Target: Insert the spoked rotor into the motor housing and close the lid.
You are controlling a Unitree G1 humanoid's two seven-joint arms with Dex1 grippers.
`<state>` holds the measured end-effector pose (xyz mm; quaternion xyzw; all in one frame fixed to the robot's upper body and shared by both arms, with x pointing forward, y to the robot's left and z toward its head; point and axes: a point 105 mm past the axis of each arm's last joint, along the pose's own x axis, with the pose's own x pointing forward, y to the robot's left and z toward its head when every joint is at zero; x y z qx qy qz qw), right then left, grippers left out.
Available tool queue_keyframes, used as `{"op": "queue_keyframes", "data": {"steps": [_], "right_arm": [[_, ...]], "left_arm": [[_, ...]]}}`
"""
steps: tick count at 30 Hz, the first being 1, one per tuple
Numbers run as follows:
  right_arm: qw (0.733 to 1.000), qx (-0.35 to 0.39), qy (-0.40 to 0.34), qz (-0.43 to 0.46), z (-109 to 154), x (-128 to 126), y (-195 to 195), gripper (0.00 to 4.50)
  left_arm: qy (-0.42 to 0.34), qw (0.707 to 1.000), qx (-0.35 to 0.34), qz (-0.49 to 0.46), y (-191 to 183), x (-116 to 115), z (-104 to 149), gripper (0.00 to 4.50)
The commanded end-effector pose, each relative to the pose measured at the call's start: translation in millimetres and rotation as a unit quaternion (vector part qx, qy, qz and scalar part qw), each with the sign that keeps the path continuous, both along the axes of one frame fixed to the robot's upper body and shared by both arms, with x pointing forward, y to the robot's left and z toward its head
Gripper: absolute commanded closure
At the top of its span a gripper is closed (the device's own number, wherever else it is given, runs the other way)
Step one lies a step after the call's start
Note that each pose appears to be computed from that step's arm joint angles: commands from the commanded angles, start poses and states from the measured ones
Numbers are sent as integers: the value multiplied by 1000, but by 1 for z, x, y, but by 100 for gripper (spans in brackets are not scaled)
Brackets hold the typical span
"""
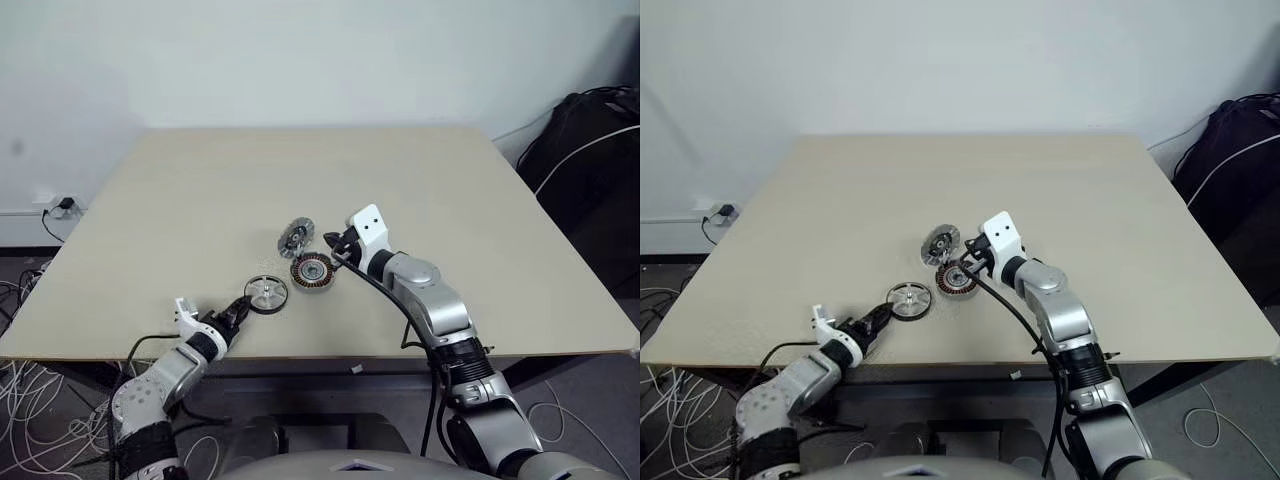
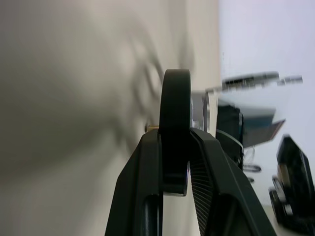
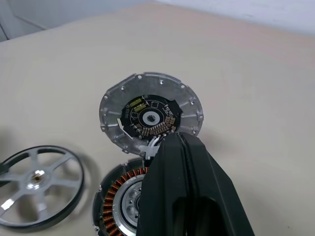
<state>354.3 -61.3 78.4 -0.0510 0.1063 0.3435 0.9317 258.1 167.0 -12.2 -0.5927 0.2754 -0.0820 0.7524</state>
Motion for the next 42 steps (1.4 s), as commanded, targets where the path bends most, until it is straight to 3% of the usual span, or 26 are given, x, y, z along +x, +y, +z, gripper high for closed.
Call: {"op": "queue_keyframes", "data": {"steps": [1,9,17,27,42], "right_arm": [[1000,14,-27,4,17,1,3,450],[1000,12,-29,4,18,2,2,450],[999,13,-34,2,22,2,2,450],[999,13,-38,-1,24,3,2,450],[999,16,-43,-2,27,4,3,450]], "left_arm": [[-51,998,-15,-35,-8,3,26,404],[-80,991,-40,-102,-28,7,42,404],[-101,988,-39,-111,-40,40,48,404],[-102,987,-31,-121,-61,64,40,404],[-105,987,-24,-120,-78,80,34,404]]}}
